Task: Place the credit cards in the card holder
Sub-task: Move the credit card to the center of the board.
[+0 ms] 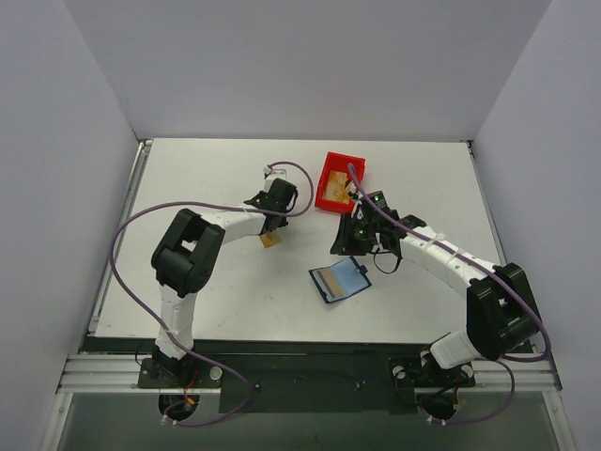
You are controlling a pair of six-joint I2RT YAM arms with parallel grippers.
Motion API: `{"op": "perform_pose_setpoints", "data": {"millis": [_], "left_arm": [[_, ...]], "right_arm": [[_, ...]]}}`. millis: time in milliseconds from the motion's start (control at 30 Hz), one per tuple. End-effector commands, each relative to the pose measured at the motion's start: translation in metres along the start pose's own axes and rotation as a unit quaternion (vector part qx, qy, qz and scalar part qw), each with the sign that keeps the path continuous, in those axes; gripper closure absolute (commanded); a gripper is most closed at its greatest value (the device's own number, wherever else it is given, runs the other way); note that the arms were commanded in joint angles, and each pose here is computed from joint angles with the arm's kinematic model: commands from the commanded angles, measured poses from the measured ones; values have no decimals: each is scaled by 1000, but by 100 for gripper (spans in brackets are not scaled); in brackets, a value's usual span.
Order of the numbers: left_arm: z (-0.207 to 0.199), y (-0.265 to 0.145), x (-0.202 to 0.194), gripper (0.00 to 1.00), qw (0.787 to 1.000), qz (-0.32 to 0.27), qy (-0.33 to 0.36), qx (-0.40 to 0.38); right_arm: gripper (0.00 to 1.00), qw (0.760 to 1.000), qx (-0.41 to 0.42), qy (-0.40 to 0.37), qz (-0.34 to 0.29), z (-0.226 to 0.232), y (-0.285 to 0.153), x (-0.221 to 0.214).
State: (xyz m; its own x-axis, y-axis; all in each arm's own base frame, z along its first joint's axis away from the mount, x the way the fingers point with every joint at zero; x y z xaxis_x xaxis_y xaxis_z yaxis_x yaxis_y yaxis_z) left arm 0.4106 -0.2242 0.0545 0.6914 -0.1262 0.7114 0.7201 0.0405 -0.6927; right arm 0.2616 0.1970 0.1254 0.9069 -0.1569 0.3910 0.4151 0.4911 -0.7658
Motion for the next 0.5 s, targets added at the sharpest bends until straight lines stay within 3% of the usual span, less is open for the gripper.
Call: {"op": "perform_pose_setpoints", "data": {"millis": [0, 467], "left_arm": [[14, -11, -68, 63, 992, 110, 52, 18], [25, -51, -98, 66, 990, 134, 35, 26]], "right_arm": [[77, 1000, 2, -8, -18, 1, -10, 2], [77, 1000, 11, -6, -18, 3, -14, -1]]}}
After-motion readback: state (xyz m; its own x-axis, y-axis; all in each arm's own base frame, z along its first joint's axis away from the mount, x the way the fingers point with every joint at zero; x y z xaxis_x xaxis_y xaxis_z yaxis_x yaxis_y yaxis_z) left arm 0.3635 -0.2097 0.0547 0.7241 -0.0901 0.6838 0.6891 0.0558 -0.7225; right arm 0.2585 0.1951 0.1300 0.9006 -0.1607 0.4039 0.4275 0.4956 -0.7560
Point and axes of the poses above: each gripper's point midway between its finger pads, its own y axis out along the fingers, its own z axis along the line the jaws close on, x = y × z, the point moved 5 cm from there along -y, back along the fingers, and after that the axes turned 7 degrees about y, right-handed, at the moved point
